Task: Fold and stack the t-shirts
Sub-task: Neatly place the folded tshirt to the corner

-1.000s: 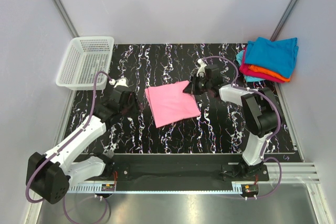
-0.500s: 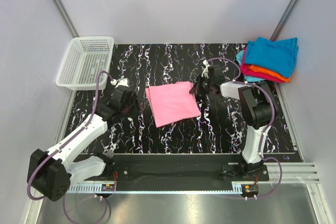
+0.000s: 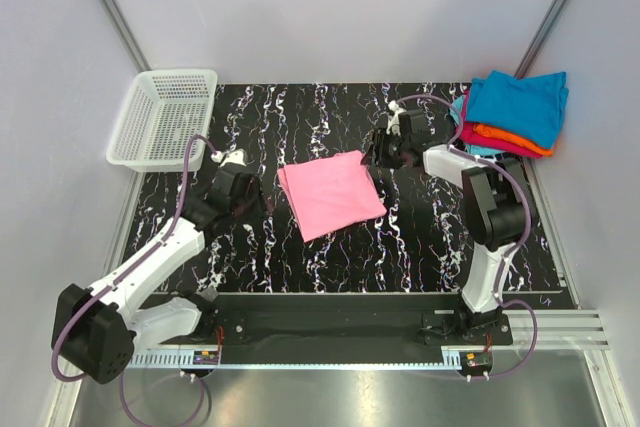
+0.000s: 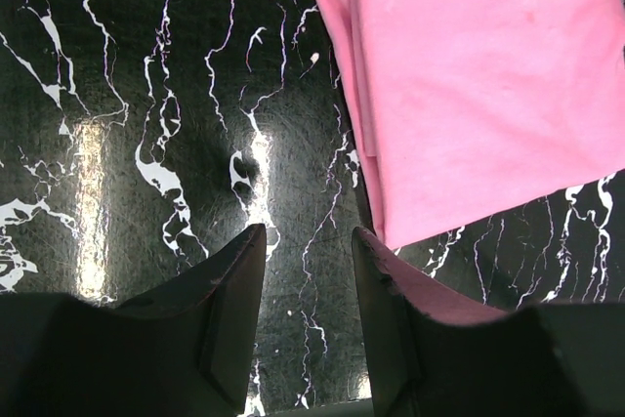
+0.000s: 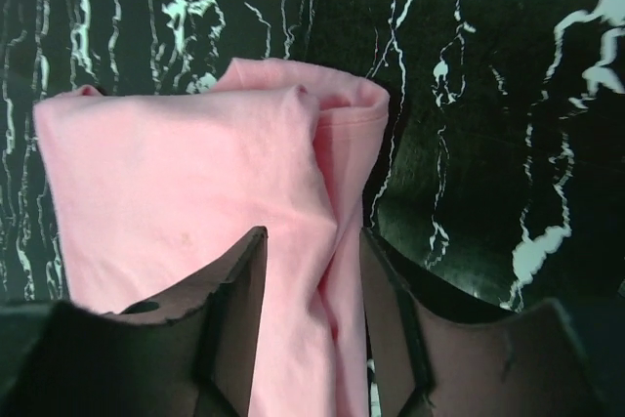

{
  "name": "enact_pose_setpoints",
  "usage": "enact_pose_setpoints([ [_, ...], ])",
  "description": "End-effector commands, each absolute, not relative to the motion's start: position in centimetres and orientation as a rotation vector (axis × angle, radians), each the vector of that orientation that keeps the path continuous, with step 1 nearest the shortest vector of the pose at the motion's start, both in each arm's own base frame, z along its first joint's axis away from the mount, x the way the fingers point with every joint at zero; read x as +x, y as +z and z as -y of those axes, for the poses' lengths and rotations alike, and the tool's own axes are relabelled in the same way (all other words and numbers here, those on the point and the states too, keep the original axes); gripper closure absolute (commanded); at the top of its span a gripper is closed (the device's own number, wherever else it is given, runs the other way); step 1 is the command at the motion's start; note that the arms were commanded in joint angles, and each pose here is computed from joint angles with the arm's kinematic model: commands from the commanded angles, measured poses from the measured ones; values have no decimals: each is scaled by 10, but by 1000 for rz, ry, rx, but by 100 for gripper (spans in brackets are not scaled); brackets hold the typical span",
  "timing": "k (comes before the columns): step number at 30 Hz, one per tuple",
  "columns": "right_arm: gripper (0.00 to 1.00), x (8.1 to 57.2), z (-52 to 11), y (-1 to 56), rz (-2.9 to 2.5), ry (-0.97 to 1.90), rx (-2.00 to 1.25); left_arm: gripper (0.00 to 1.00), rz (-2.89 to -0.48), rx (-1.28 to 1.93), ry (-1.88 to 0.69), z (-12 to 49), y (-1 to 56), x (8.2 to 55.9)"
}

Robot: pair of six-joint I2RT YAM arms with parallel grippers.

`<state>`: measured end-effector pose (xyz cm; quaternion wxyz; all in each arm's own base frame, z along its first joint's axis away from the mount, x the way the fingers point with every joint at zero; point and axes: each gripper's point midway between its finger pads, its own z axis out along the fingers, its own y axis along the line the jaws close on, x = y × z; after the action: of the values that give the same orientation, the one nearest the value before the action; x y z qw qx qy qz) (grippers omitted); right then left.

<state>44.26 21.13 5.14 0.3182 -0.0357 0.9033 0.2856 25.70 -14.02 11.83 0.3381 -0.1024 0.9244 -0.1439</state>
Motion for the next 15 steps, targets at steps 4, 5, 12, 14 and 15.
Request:
enact_pose_setpoints([
  [4,48,451,-186,113,-2281,588,-85,54,-2361,-262,-398,140,127,258],
  [5,48,450,-185,111,-2294,585,-91,55,-2360,-263,-400,140,127,258],
  [12,51,425,-194,74,-2428,686,-139,54,-2352,-262,-403,139,129,257],
  [14,51,418,-193,64,-2448,694,-134,54,-2352,-262,-402,139,128,257],
  [15,50,418,-193,62,-2445,704,-131,54,-2350,-263,-401,139,129,257],
])
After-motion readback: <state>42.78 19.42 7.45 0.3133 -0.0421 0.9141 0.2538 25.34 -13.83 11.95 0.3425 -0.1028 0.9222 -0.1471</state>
